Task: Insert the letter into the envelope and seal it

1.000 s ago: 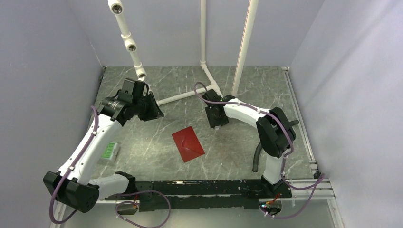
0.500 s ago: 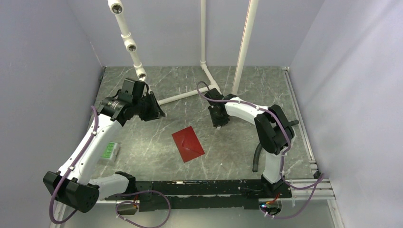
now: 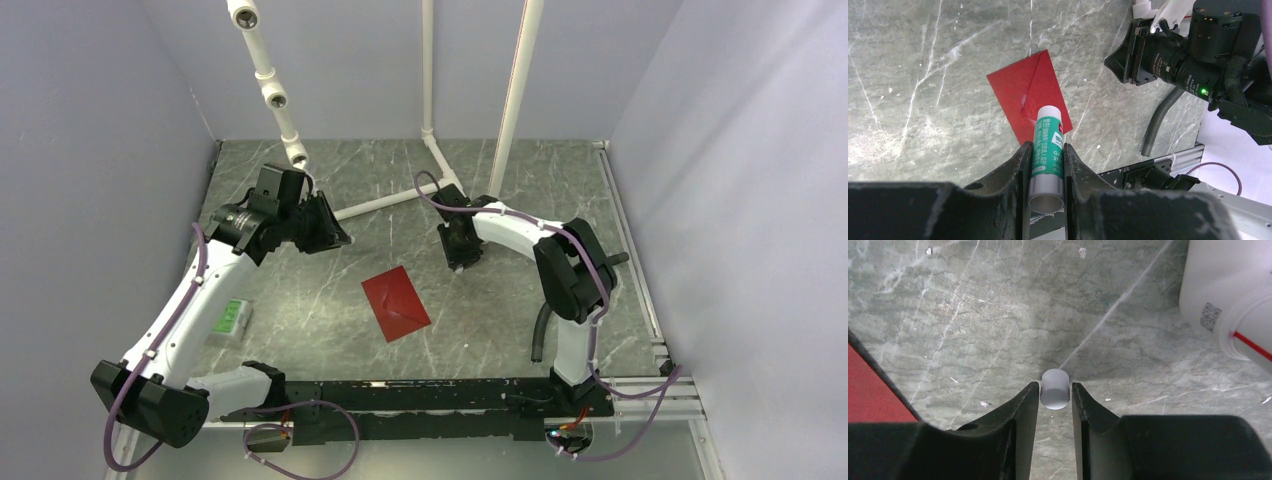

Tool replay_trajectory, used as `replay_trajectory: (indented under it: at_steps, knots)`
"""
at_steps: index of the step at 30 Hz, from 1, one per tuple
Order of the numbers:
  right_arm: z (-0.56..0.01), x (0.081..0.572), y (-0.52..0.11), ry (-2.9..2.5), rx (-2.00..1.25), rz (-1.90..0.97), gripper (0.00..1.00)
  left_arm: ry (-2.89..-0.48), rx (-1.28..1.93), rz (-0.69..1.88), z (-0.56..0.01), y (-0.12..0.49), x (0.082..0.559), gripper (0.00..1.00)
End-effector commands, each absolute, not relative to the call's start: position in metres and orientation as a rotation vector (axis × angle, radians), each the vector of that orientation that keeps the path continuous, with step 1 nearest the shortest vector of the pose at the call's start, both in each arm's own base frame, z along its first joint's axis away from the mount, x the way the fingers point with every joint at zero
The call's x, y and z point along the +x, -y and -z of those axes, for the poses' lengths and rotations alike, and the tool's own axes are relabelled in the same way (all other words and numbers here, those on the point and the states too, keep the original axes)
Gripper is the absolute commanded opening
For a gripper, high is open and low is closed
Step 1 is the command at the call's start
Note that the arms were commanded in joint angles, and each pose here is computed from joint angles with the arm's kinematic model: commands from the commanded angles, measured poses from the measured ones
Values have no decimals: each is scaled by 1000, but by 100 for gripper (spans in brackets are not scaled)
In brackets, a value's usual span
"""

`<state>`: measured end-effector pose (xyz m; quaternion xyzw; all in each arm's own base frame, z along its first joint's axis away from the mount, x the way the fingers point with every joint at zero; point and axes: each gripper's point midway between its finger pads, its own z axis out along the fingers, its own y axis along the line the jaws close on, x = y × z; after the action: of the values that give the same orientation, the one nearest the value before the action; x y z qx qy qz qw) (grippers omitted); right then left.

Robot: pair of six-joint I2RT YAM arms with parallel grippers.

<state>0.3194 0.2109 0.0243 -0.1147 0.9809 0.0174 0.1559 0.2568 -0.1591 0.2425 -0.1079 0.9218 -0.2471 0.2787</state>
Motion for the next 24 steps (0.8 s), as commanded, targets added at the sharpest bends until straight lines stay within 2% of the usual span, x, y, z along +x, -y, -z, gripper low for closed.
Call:
replay_trajectory:
  at_steps: [1, 5, 10, 12, 15, 19, 24]
  knots:
    - [-26, 321, -213, -2829, -355, -60, 35, -2430, -288, 709, -252, 164, 260, 2]
    - [-28, 323, -214, -2823, -357, -59, 35, -2430, -293, 707, -251, 163, 258, 3]
    - [-42, 329, -220, -2769, -350, -112, 11, -2430, -293, 719, -251, 164, 258, 2]
    - [-55, 331, -225, -2732, -355, -157, 4, -2425, -286, 728, -252, 165, 258, 2]
    - [-84, 331, -236, -2643, -388, -273, 0, -2396, -247, 790, -259, 173, 257, 3]
    - [-166, 323, -267, -2375, -479, -600, 0, -2316, -118, 966, -279, 195, 256, 2]
    - [-291, 266, -306, -1872, -711, -1123, 0, -2166, 81, 1248, -315, 227, 247, 2]
